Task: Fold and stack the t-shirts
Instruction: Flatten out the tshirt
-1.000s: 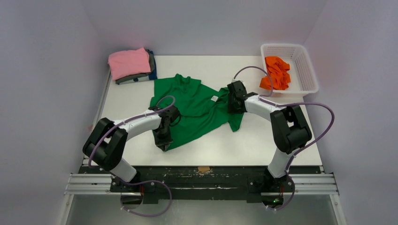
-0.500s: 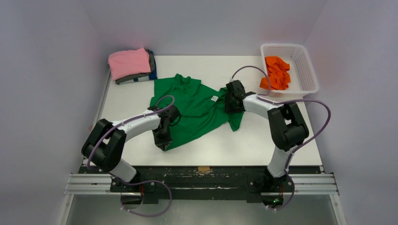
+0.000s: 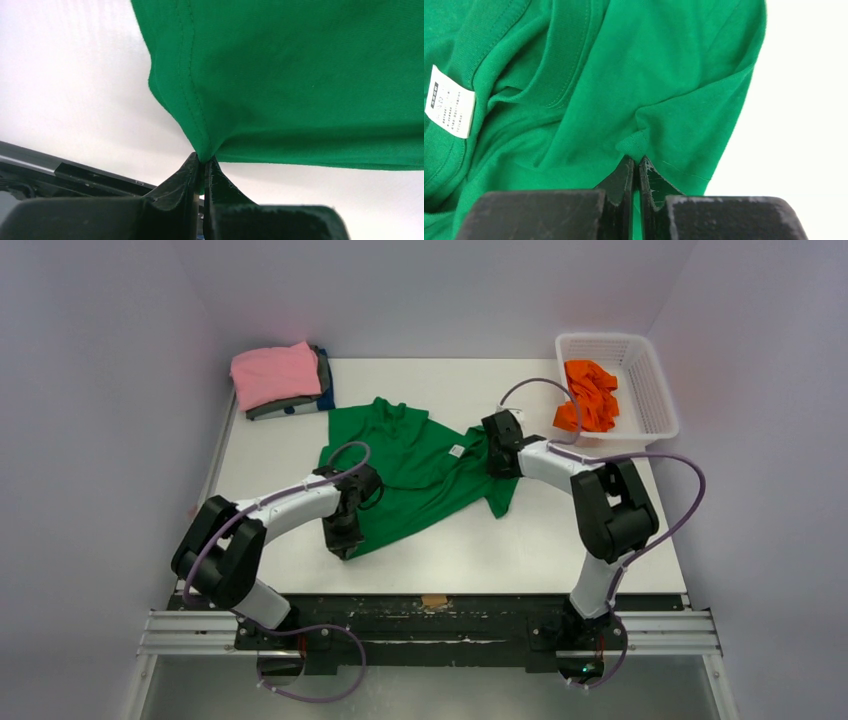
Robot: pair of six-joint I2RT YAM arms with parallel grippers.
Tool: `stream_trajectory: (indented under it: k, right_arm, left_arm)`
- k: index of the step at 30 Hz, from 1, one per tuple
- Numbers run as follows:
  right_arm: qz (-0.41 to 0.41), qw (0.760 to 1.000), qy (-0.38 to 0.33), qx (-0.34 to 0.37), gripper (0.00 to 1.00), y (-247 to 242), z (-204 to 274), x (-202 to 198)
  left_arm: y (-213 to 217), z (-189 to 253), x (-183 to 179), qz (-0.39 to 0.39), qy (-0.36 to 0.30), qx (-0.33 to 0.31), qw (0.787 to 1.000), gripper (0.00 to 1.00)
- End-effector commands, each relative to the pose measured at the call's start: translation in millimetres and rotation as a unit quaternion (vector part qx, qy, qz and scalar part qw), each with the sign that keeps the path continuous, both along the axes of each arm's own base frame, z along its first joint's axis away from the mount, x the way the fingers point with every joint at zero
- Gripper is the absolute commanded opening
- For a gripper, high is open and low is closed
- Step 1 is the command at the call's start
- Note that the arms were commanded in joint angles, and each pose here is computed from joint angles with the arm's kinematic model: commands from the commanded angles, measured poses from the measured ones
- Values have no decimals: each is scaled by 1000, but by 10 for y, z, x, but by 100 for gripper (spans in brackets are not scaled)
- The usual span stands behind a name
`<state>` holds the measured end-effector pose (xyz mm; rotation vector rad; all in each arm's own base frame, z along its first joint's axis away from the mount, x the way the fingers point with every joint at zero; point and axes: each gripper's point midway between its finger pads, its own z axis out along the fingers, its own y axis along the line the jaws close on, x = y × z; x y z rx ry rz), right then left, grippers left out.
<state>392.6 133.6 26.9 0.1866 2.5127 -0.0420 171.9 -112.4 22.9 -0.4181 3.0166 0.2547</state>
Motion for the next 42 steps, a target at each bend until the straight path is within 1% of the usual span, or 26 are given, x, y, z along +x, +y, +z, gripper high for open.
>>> stream_trajectory:
  k: [1, 5, 7, 9, 11, 14, 16, 17, 19, 21, 23, 26, 28, 30, 31, 33, 37, 42]
  right_arm:
    - [-31, 998, -57, -3, 0, -144, 407, 57]
    - [-37, 996, -79, -8, 0, -295, 681, 1]
    - [-49, 996, -78, -13, 0, -445, 793, -27]
    - [-63, 995, -80, 2, 0, -588, 930, -62]
    - [-63, 991, -108, 38, 0, -633, 1171, -68]
    - [-57, 978, -192, 61, 0, -656, 1812, -50]
    - [-60, 962, -256, 74, 0, -688, 2323, -56]
    - [-64, 949, -299, 82, 0, -721, 2653, -92]
    - [-72, 922, -368, 95, 0, -792, 3196, -176]
    - [-75, 892, -433, 105, 0, -867, 3740, -319]
    - [-85, 859, -494, 105, 0, -995, 4275, -522]
    - [-67, 810, -573, 107, 0, -1079, 4988, -870]
    - [-61, 780, -613, 110, 0, -1139, 5399, -1119]
    - [-43, 753, -647, 113, 0, -1152, 5760, -1363]
    - [-35, 736, -666, 116, 0, -1167, 5964, -1507]
    - [-18, 712, -692, 117, 0, -1167, 6251, -1726]
    - [11, 679, -724, 122, 0, -1163, 6674, -2099]
    - [57, 634, -760, 132, 0, -1106, 6951, -2561]
  left_arm:
    - [134, 242, 99, 30, -38, 21, 999, 0]
    - [209, 524, 209, 42, -94, 18, 995, 0]
    - [282, 690, 278, 53, -125, 13, 991, 0]
    - [380, 894, 327, 65, -155, 10, 986, 0]
    - [445, 1188, 428, 72, -203, 0, 977, 0]
    - [440, 1892, 673, 63, -314, -34, 947, 0]
    - [409, 2432, 800, 48, -390, -65, 917, 0]
    - [391, 2703, 836, 37, -426, -80, 900, 0]
    - [366, 3232, 866, 15, -496, -110, 861, 0]
    - [379, 3741, 822, -4, -559, -132, 819, 0]
    - [424, 4215, 724, -20, -609, -145, 780, 0]
    - [510, 4822, 515, -38, -670, -159, 724, 0]
    - [565, 5161, 339, -54, -705, -167, 687, 0]
    - [625, 5422, 150, -66, -730, -174, 657, 0]
    - [665, 5531, 58, -68, -742, -176, 643, 0]
    - [717, 5699, -106, -78, -761, -180, 618, 0]
    - [794, 5950, -452, -99, -786, -194, 578, 0]
    - [877, 6112, -792, -115, -808, -208, 540, 0]
